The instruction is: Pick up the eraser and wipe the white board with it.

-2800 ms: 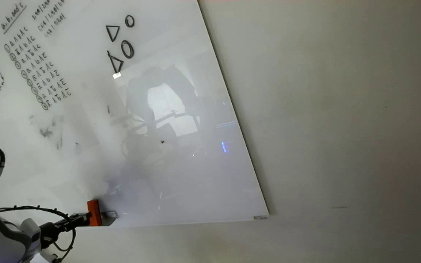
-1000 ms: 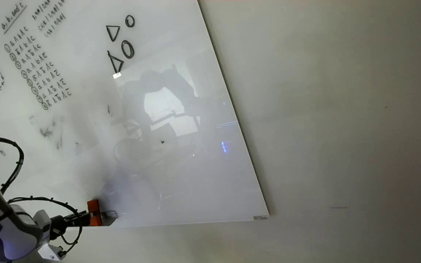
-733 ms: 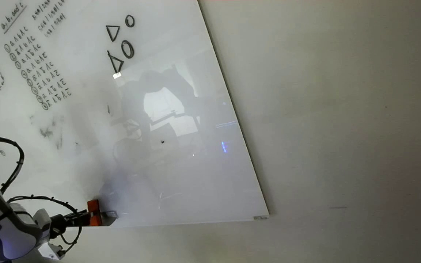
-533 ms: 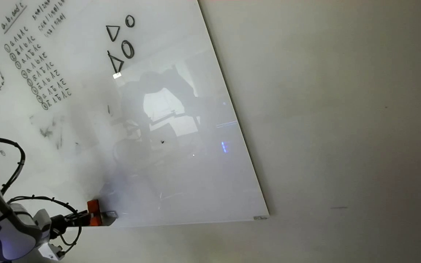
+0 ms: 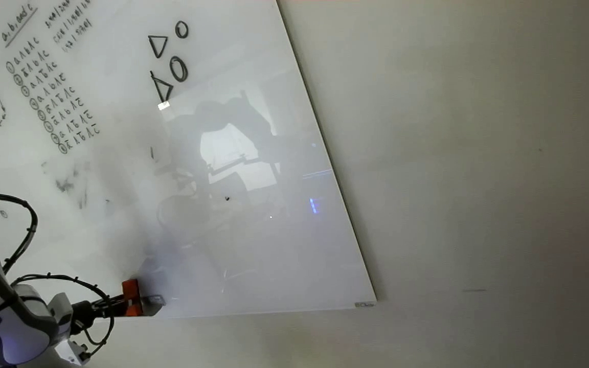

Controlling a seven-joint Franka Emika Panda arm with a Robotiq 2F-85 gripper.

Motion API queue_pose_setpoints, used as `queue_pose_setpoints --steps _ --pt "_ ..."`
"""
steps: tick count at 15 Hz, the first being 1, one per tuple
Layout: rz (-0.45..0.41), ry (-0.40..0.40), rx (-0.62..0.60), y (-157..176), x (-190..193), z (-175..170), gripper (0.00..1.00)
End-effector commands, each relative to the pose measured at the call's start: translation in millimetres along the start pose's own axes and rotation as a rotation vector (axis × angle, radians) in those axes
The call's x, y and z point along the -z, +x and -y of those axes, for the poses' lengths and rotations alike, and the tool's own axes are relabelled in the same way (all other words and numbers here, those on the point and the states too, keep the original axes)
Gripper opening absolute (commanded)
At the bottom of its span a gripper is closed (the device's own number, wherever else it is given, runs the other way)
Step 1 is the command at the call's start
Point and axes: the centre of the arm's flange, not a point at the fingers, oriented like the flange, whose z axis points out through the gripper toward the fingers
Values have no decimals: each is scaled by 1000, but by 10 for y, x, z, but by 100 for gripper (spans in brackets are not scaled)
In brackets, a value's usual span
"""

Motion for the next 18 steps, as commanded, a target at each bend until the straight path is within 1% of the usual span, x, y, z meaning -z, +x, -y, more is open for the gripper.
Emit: queue_pose_setpoints --steps 1,5,6,7,12,13,18 --pt "17 -6 18 53 -47 62 100" --pt "20 1 33 69 -57 62 100" --pt "22 5 38 67 -57 63 75" --pt "23 7 45 63 -55 64 74" --pt "34 18 49 41 -37 69 34" --pt "32 18 49 39 -34 70 29" --pt "26 15 59 40 48 53 29"
